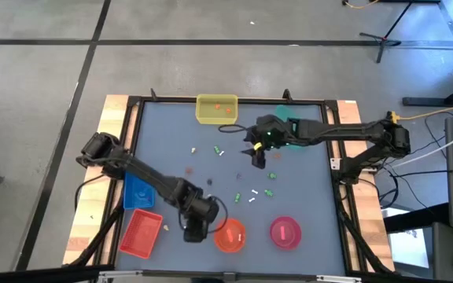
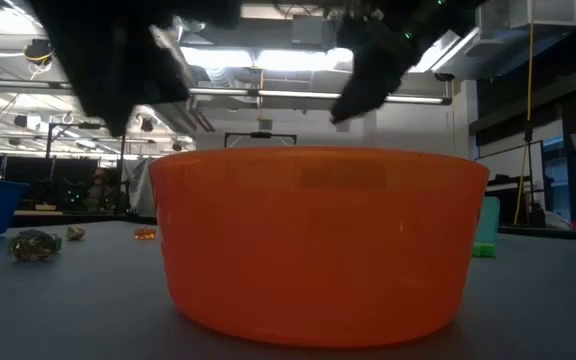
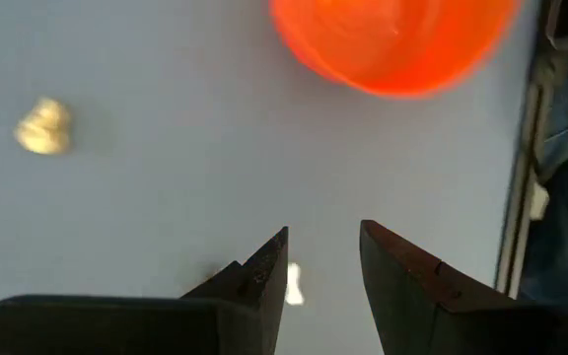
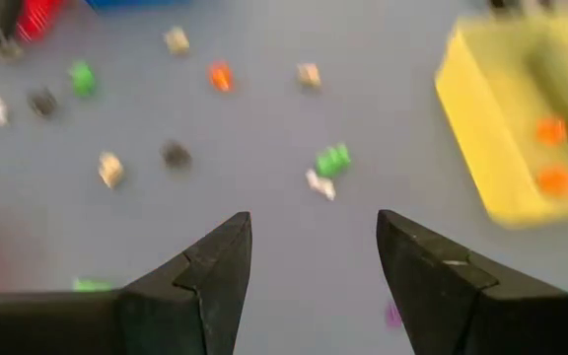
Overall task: Sort Halloween decoration
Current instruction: Put the white bone toy into the orange bowl
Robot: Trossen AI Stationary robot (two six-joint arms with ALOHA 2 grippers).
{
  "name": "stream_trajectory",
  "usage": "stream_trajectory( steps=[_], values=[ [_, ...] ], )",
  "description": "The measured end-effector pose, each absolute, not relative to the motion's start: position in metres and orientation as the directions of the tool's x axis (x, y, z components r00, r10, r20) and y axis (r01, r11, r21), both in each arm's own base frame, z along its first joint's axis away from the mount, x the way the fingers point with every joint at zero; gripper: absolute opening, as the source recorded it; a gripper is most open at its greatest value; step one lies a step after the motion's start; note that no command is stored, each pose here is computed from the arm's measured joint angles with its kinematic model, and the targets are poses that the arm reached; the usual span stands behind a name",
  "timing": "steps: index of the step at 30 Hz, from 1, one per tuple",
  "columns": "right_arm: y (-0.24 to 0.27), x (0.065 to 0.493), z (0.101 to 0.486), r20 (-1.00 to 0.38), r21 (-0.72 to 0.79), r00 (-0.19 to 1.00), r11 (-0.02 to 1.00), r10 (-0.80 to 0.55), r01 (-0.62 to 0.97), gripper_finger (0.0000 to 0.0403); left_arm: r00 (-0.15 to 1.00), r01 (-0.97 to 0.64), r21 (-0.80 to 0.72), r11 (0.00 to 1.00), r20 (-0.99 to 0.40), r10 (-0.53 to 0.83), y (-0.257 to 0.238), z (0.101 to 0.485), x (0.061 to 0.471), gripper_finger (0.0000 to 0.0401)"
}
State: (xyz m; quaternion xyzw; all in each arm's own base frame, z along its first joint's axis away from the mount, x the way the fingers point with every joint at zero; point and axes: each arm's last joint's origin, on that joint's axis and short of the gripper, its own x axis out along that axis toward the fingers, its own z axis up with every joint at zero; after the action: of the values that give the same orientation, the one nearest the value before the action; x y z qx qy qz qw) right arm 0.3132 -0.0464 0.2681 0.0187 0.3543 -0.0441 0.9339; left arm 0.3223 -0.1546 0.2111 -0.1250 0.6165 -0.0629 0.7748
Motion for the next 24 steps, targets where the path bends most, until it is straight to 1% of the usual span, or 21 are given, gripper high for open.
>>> stream_trajectory(
  steps=[2, 6, 11, 15, 18, 21, 24],
  values=[
    [-0.043, 0.318, 0.273, -0.615, 0.009, 0.786, 0.997, -0.056, 0.078, 0.0218, 0.238, -0.049, -0.25, 0.967, -0.943, -0.232, -0.164, 0.211, 0.317, 0.0112],
    [-0.03, 0.322, 0.276, -0.58, 0.034, 0.814, 0.998, -0.02, 0.049, 0.0218, 0.253, -0.112, -0.21, 0.971, -0.951, -0.176, -0.173, 0.21, 0.312, 0.0112],
    [-0.01, 0.323, 0.277, -0.573, 0.036, 0.819, 0.999, 0.031, -0.013, 0.0218, 0.213, -0.109, -0.19, 0.976, -0.963, -0.164, -0.192, 0.202, 0.301, 0.0112],
    [0.008, 0.323, 0.277, -0.573, 0.033, 0.816, 0.997, 0.077, -0.071, 0.0218, 0.22, -0.1, -0.128, 0.987, -0.97, -0.103, -0.2, 0.198, 0.295, 0.0112],
    [0.022, 0.323, 0.277, -0.573, 0.033, 0.811, 0.993, 0.114, -0.116, 0.0218, 0.23, -0.115, -0.087, 0.99, -0.971, -0.059, -0.204, 0.195, 0.293, 0.0112],
    [0.037, 0.321, 0.277, -0.573, 0.033, 0.805, 0.986, 0.153, -0.163, 0.0218, 0.236, -0.14, -0.081, 0.987, -0.971, -0.046, -0.203, 0.192, 0.291, 0.0112],
    [0.051, 0.319, 0.277, -0.573, 0.032, 0.798, 0.978, 0.186, -0.205, 0.0218, 0.205, -0.161, -0.054, 0.986, -0.978, -0.02, -0.199, 0.183, 0.286, 0.0112]
  ],
)
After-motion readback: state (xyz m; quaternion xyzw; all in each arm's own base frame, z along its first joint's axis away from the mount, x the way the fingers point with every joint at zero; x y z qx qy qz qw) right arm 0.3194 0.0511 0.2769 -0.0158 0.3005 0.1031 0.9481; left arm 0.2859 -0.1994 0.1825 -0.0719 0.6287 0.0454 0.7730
